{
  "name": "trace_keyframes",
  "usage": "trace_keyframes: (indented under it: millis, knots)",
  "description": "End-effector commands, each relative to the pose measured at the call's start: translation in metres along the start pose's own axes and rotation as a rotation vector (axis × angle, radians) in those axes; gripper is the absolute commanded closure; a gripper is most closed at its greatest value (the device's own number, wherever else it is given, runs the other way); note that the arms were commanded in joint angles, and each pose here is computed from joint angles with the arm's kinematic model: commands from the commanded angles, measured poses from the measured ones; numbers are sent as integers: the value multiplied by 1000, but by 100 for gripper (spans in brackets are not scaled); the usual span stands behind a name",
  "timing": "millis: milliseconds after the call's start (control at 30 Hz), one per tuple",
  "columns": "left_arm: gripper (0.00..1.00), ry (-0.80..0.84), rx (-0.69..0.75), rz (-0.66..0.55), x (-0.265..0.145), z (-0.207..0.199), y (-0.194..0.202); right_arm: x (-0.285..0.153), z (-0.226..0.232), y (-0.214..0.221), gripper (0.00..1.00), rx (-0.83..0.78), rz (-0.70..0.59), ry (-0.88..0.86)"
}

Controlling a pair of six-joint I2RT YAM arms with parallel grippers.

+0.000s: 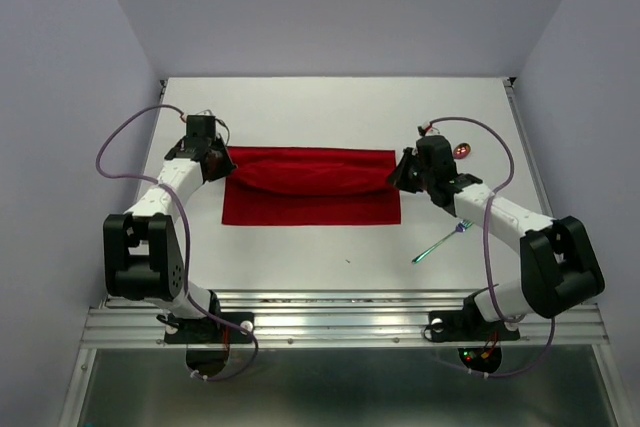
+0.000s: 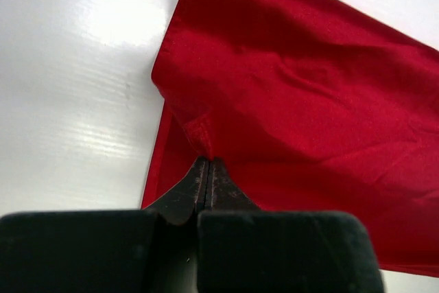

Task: Fold the napkin into a case and place the utensils inside
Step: Fold and flatten the napkin at the center of the board.

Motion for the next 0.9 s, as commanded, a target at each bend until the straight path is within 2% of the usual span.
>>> trace_keyframes:
  millis: [0,333,867]
  knots:
    - [100,-3,-52,-72,-16,3,-3,-12,-2,0,99,53,-44,14]
    - [100,-2,-63,-40,-18,6,18,-22,-10,10,99,61,-43,38]
    - [100,85,-87,-51,-47,-4,24,-46,-5,-16,99,12,-142,56]
Point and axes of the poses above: each gripper's point midway between its finger pads, its own x axis out along the fingers, its own z axis along the line the jaws close on, y = z × x, the point moved 3 cm from there along -x, back along the fingers, and after that the axes turned 9 degrees about x, right-handed, at the moved point
